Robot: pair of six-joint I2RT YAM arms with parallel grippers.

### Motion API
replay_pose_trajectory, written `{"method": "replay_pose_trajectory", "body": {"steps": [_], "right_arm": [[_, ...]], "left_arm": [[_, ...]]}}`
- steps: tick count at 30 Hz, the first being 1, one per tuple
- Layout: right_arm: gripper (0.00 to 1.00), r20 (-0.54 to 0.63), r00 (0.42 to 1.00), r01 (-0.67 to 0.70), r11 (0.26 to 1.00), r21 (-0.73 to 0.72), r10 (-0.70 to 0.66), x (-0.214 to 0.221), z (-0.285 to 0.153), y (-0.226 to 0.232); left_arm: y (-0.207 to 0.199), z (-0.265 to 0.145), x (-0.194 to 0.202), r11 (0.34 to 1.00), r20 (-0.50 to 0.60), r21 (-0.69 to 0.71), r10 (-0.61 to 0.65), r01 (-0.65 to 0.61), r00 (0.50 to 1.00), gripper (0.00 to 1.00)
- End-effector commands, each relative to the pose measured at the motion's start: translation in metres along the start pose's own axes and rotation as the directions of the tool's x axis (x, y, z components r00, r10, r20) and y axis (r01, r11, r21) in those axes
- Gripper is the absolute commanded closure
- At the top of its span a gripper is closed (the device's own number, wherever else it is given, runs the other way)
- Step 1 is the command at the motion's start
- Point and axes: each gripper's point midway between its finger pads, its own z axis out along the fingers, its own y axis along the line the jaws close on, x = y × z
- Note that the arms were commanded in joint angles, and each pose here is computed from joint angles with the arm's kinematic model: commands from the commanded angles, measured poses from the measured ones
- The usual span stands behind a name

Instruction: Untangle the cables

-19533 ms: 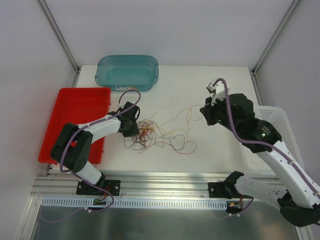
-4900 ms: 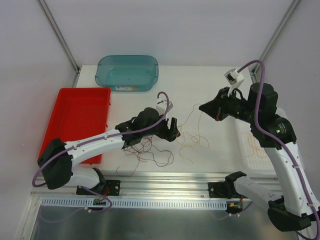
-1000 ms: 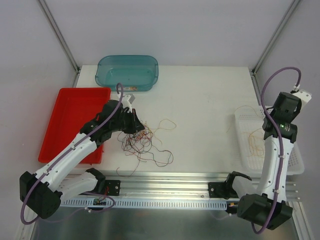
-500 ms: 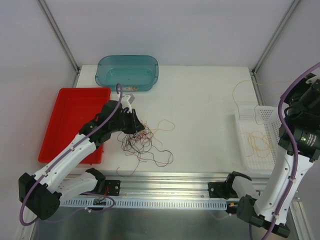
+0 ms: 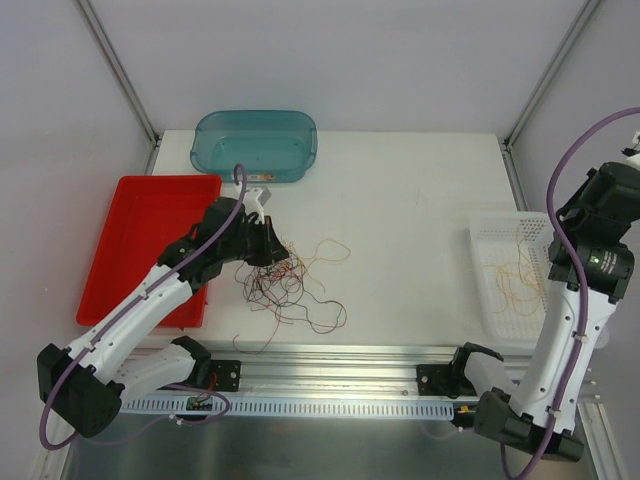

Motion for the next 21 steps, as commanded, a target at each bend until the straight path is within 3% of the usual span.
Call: {"method": "replay_pose_trajectory", "body": {"steps": [1, 3, 5, 6, 7, 10, 13, 16, 19, 21], "right_arm": [[0.99, -0.015, 1.0, -0.001, 0.994, 0.109, 0.003, 0.016, 0.014, -0.015], [0.99, -0.064, 0.998, 0.001, 0.99, 0.144, 0.008, 0.039, 0.023, -0.019], [0.93, -0.112, 0.994, 0.003, 0.982, 0.189, 0.019, 0.06, 0.031, -0.023], [0.81, -0.135, 0.991, 0.008, 0.979, 0.202, 0.02, 0.068, 0.032, -0.025], [0.55, -0.15, 0.989, 0.014, 0.979, 0.205, 0.017, 0.073, 0.033, -0.026], [0.36, -0.196, 0.98, 0.009, 0.988, 0.157, 0.022, 0.087, 0.032, -0.017], [0.29, -0.208, 0.977, -0.06, 0.998, -0.021, 0.055, 0.093, 0.024, 0.015], [0.28, -0.234, 0.972, -0.102, 0.951, -0.292, 0.032, 0.098, 0.007, 0.068], [0.28, -0.245, 0.968, -0.123, 0.75, -0.65, -0.053, 0.107, -0.033, 0.143], [0.29, -0.218, 0.97, -0.121, 0.555, -0.823, -0.111, 0.113, -0.072, 0.185]], "left_arm": [[-0.015, -0.006, -0.01, 0.999, 0.01, 0.045, 0.03, -0.031, 0.999, 1.0], [-0.016, -0.007, -0.012, 0.998, 0.012, 0.046, 0.033, -0.034, 0.999, 1.0], [-0.018, -0.007, -0.013, 0.998, 0.011, 0.052, 0.035, -0.036, 0.999, 1.0], [-0.02, -0.008, -0.016, 0.998, 0.019, 0.055, 0.039, -0.04, 0.999, 1.0], [-0.021, -0.008, -0.015, 0.997, 0.013, 0.06, 0.04, -0.041, 0.999, 1.0], [-0.027, -0.009, -0.018, 0.996, 0.015, 0.073, 0.047, -0.048, 0.999, 1.0], [-0.033, -0.008, -0.02, 0.995, 0.009, 0.085, 0.058, -0.058, 0.998, 1.0], [-0.039, -0.004, -0.021, 0.993, -0.001, 0.092, 0.074, -0.074, 0.997, 1.0], [-0.047, -0.003, -0.021, 0.989, -0.008, 0.11, 0.101, -0.099, 0.995, 1.0], [-0.055, -0.001, -0.019, 0.983, -0.017, 0.128, 0.137, -0.134, 0.99, 1.0]]}}
